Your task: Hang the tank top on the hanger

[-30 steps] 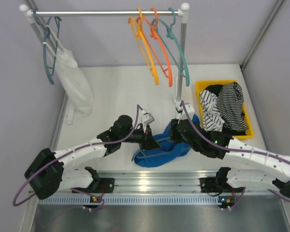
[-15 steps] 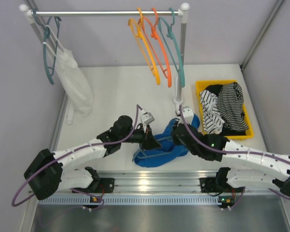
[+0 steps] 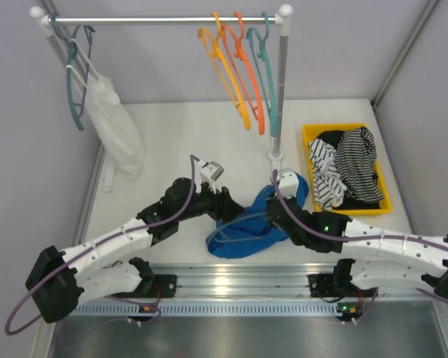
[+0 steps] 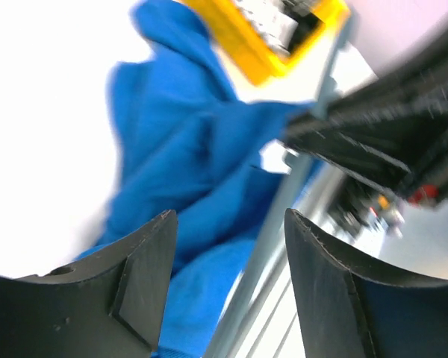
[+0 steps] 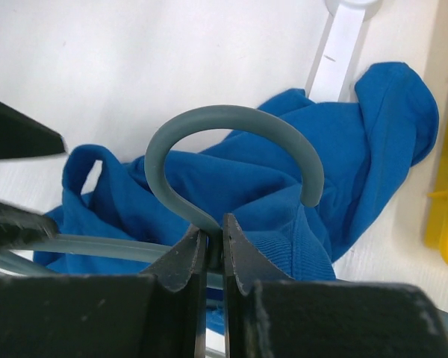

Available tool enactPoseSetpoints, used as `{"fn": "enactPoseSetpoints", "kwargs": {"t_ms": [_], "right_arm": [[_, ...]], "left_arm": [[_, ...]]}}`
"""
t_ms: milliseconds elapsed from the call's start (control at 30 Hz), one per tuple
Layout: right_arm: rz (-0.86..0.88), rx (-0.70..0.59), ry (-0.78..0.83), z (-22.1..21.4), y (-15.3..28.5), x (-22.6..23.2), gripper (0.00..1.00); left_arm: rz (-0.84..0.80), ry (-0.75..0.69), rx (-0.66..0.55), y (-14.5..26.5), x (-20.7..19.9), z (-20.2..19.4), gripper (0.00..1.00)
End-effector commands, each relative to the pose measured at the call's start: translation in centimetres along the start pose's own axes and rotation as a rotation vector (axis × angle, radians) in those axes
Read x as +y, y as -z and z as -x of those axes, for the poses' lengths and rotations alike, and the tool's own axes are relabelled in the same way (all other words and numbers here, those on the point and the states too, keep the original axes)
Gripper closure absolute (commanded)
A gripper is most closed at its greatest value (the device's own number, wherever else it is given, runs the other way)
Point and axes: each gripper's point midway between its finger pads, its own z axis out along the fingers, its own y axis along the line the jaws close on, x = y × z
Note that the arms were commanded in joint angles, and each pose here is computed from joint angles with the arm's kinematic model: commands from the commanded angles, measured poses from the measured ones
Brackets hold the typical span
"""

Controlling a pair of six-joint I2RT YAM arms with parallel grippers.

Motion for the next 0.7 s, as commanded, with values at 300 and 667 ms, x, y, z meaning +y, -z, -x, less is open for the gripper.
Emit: {"fn": "enactPoseSetpoints", "kwargs": {"t_ms": [300, 667], "right_arm": [[-0.009, -0.044, -0.030, 0.7, 0.7, -0.5, 1.00], [-0.013, -0.047, -0.048, 0.7, 0.9, -0.6, 1.00]], "left_arm": [[0.679, 0.204, 0.066, 4.9, 9.5, -1.9, 0.37], [0.673, 0.279, 0.203, 3.8, 9.9, -6.0, 0.40]]}}
